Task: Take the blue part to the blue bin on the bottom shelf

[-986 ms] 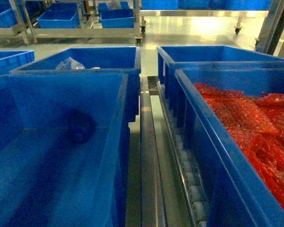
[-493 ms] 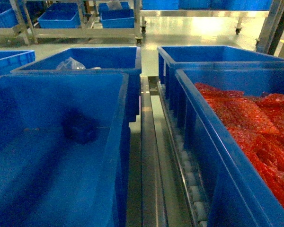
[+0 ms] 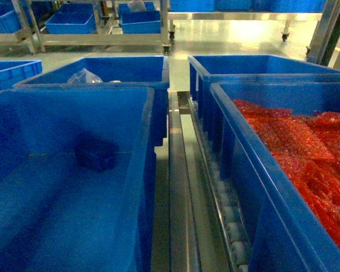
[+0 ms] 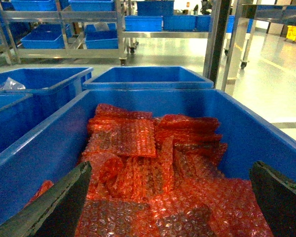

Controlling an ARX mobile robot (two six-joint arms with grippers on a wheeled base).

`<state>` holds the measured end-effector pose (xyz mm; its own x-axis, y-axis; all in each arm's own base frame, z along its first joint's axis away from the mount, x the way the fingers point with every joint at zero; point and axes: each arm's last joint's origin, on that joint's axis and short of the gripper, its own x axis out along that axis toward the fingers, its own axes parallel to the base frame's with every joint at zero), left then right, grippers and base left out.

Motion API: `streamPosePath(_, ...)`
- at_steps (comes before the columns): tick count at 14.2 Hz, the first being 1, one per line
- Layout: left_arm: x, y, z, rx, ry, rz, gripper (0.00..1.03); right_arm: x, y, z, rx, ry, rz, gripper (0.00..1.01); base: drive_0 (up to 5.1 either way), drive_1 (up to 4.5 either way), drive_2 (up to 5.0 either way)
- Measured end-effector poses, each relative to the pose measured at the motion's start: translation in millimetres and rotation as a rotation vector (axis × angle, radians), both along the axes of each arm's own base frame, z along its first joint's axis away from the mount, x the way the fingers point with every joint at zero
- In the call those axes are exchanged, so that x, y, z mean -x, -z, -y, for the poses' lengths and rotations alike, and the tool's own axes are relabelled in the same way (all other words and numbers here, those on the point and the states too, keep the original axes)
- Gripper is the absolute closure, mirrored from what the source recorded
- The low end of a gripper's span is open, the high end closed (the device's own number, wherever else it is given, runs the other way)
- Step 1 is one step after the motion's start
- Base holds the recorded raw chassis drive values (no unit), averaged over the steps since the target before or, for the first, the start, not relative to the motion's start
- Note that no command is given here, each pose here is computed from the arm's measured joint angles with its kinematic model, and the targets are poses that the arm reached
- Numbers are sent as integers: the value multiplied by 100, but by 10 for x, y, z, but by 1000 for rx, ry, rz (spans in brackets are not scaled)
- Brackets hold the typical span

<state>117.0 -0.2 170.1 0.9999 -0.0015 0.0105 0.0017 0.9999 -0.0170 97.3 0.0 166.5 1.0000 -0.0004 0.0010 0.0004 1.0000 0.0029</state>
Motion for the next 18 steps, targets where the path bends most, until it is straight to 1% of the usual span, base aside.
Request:
streamPosePath(10,90,6,0,0,0,0,101,0,0,0,0,0,0,3,0,0,0)
streamPosePath(11,194,45,0,-2,1,-19,101,0,2,0,0,2,-2,3,0,0,0)
streamPosePath(18,194,38,-1,-3,0,-13,101,0,0,0,0,0,0,3,0,0,0)
